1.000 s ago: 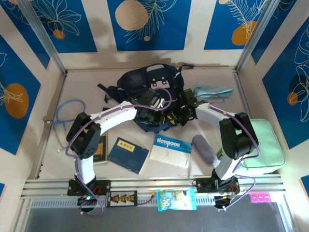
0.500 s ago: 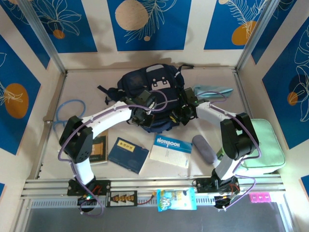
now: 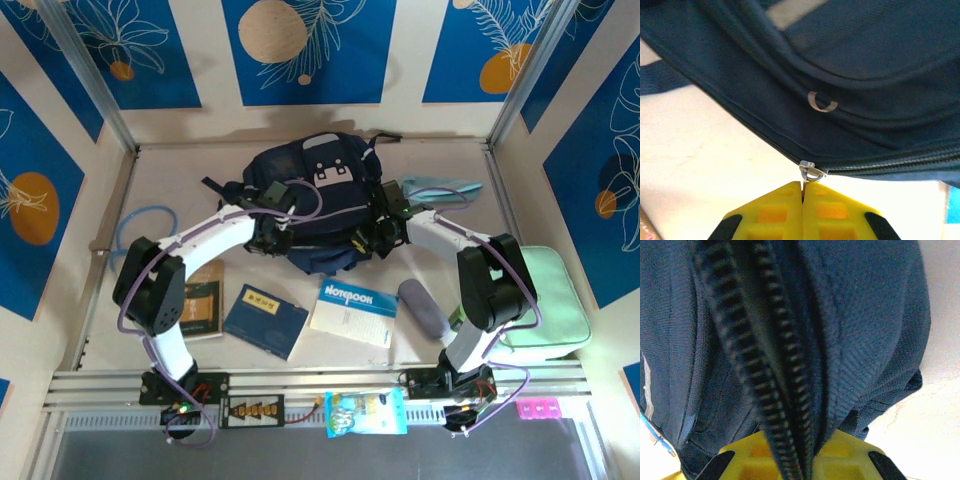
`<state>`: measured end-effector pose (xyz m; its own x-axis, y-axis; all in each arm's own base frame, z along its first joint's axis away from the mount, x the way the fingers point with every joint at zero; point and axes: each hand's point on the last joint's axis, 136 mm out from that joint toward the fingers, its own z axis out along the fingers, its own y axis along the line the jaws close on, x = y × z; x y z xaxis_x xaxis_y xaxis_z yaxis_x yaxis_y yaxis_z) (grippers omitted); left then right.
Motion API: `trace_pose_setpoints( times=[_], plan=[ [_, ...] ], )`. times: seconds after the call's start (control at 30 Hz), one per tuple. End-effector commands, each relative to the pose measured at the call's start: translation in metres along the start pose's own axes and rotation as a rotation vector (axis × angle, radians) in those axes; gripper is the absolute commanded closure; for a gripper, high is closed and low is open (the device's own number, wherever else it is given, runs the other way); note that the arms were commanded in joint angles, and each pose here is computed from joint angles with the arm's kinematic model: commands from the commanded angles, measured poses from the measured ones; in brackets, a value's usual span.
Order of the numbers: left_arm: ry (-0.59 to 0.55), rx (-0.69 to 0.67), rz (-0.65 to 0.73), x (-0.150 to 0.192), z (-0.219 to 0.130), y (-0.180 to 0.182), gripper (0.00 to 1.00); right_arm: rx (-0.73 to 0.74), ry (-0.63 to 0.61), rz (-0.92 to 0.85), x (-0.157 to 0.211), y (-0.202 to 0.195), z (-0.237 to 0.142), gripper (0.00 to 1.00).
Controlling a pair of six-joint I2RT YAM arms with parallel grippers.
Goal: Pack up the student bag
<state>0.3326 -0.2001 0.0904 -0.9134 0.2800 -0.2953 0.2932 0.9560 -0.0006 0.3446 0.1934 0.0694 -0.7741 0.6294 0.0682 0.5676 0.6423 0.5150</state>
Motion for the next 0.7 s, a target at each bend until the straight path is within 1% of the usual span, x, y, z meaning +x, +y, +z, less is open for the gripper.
trace_pose_setpoints(
  times=[0.0, 0.17, 0.33, 0.5, 0.57, 0.67],
  plan=[
    [0.011, -0.084, -0.014, 0.002, -0.001, 0.040, 1.00, -0.027, -0.068, -0.035, -0.013, 0.014, -0.019, 0.90],
    [-0.005, -0.086, -0.021, -0.018, 0.013, 0.065, 1.00, -0.037, -0.062, -0.061, -0.012, 0.019, -0.020, 0.91],
    [-0.033, -0.098, -0.077, -0.040, 0.025, 0.096, 1.00, -0.033, -0.076, -0.081, -0.013, 0.024, -0.022, 0.94],
    [-0.076, -0.102, -0.050, -0.065, 0.032, 0.116, 1.00, -0.031, -0.072, -0.088, -0.013, 0.025, -0.020, 0.94],
    [-0.095, -0.064, -0.002, -0.074, 0.036, 0.116, 1.00, -0.029, -0.074, -0.090, -0.014, 0.025, -0.020, 0.94],
    [-0.093, -0.097, 0.067, -0.082, 0.041, 0.124, 1.00, -0.022, -0.082, -0.089, -0.015, 0.024, -0.021, 0.95]
  ],
)
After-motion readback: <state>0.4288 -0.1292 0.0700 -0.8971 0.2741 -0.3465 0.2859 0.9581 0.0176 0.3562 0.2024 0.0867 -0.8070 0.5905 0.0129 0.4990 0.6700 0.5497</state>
